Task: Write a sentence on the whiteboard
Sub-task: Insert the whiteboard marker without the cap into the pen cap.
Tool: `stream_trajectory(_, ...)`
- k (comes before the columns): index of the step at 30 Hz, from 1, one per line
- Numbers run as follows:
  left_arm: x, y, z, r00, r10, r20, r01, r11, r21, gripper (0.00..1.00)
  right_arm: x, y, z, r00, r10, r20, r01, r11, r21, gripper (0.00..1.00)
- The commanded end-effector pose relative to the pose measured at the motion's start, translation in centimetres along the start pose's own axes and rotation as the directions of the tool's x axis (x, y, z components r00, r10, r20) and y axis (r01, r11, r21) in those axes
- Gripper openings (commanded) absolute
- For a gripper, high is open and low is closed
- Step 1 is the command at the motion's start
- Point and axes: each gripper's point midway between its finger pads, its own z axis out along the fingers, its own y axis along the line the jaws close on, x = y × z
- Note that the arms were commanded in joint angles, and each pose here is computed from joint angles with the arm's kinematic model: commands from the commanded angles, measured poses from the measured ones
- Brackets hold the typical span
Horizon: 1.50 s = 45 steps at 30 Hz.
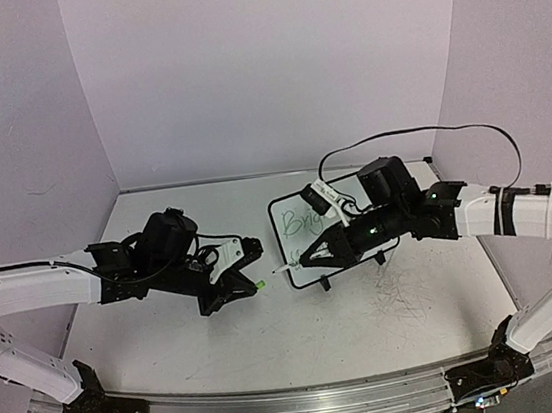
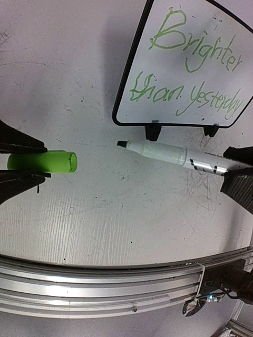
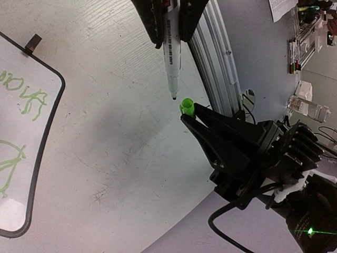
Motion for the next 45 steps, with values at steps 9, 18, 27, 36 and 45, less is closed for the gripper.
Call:
stream_trajectory(9, -0.5, 0.2, 0.4, 0.999, 0.024, 0.024, -0.024, 1.000, -0.007, 0.00, -1.0, 1.8, 1.5, 0.999, -0.045, -0.014, 0.044, 0.997, -0.060, 0.00)
stream_trajectory(18, -0.6, 0.0, 0.4, 0.999, 0.017, 0.030, -0.018, 1.000, 0.004, 0.00, -1.2, 2.0, 1.4, 0.999, -0.053, -0.008, 0.052, 0.997, -0.059, 0.00)
stream_trajectory(27, -0.9, -0.2, 0.3, 0.999, 0.012, 0.041, -0.013, 1.000, 0.017, 0.00, -1.0, 1.7, 2.0, 0.999, -0.047, -0.021, 0.046, 0.998, -0.052, 0.00)
stream_trajectory(36, -1.1, -0.5, 0.4, 0.999, 0.020, 0.048, -0.022, 0.999, 0.033, 0.00, -0.9, 1.7, 2.6, 0.998, -0.048, -0.031, 0.046, 0.997, -0.057, 0.00)
stream_trajectory(45, -2.3, -0.7, 0.4, 0.995, 0.072, 0.072, -0.075, 0.996, 0.041, 0.00, -0.1, 2.1, 3.9, 0.995, -0.063, -0.078, 0.055, 0.993, -0.100, 0.00)
